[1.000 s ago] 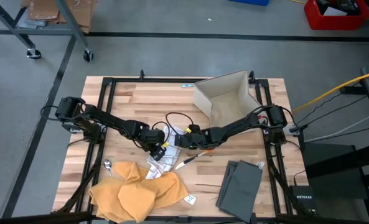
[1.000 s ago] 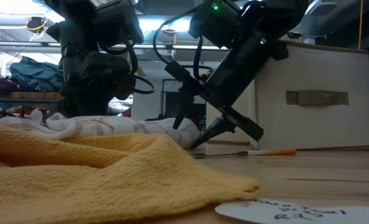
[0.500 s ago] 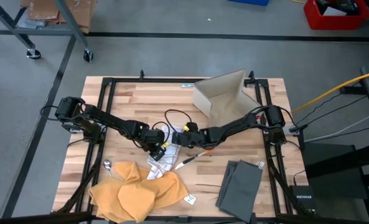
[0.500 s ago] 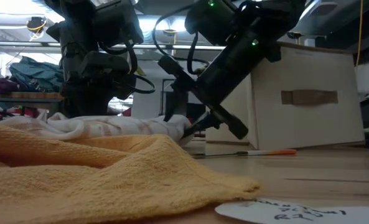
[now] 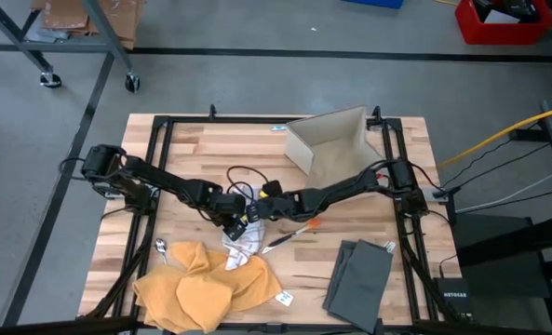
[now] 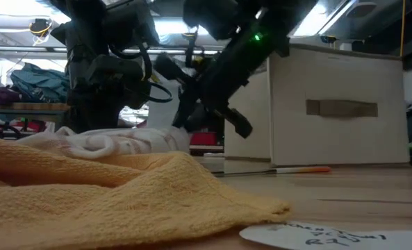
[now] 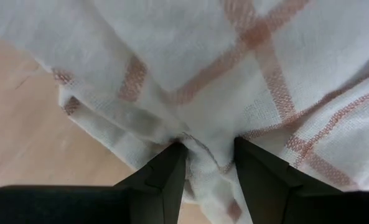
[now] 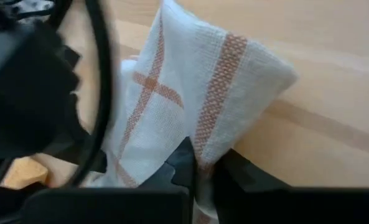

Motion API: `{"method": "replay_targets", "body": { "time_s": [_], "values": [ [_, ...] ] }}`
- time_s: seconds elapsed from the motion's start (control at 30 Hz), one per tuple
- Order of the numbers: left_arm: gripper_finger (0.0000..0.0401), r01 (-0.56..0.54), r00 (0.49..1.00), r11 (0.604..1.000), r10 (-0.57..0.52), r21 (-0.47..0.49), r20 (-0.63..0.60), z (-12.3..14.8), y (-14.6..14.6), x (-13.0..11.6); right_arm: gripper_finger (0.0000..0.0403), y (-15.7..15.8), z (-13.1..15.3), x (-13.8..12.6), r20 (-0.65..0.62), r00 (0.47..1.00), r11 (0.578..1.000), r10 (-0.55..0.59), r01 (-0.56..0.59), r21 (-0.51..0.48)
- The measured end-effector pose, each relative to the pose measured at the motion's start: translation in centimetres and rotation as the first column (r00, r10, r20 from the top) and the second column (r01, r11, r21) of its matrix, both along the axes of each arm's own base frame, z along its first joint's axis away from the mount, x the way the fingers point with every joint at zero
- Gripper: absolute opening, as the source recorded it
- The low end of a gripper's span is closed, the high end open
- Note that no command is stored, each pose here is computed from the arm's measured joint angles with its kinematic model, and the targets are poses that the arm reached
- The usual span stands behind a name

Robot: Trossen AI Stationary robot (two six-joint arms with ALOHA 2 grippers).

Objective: Fold towel
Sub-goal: Stack the white kitchen towel onto the grey kitchen towel

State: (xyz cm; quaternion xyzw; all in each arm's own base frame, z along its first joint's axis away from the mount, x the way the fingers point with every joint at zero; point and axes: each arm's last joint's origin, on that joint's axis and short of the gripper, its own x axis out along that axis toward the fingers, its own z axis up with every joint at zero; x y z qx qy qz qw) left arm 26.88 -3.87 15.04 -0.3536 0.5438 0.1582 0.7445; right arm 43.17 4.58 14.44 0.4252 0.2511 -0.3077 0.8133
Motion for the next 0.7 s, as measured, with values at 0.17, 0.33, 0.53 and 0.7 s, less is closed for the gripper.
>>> {"method": "replay_targets", "body": {
  "time_s": [0.17, 0.33, 0.53, 0.7],
  "values": [
    [0.0131, 0.004, 0.998, 1.0, -0.004, -0.006, 0.06, 1.7, 0.1, -0.5, 0.0013, 0.4, 1.5, 0.6, -0.044, 0.997, 0.996, 0.066, -0.068, -0.06],
    [0.0131, 0.006, 0.995, 0.999, -0.009, 0.034, 0.099, 3.7, 0.3, -1.7, 0.0028, 1.1, 3.8, 0.9, -0.067, 0.994, 0.99, 0.092, -0.098, -0.098],
    [0.0131, -0.029, 0.992, 0.994, 0.016, 0.103, 0.124, 6.0, 0.8, -3.8, 0.0012, 2.4, 7.3, -0.2, -0.142, 0.984, 0.967, 0.108, -0.137, -0.213],
    [0.0131, -0.099, 0.98, 0.979, 0.064, 0.18, 0.19, 7.7, 1.3, -5.0, 0.0018, 4.1, 10.4, -1.2, -0.092, 0.989, 0.957, 0.113, -0.133, -0.257]
  ]
}}
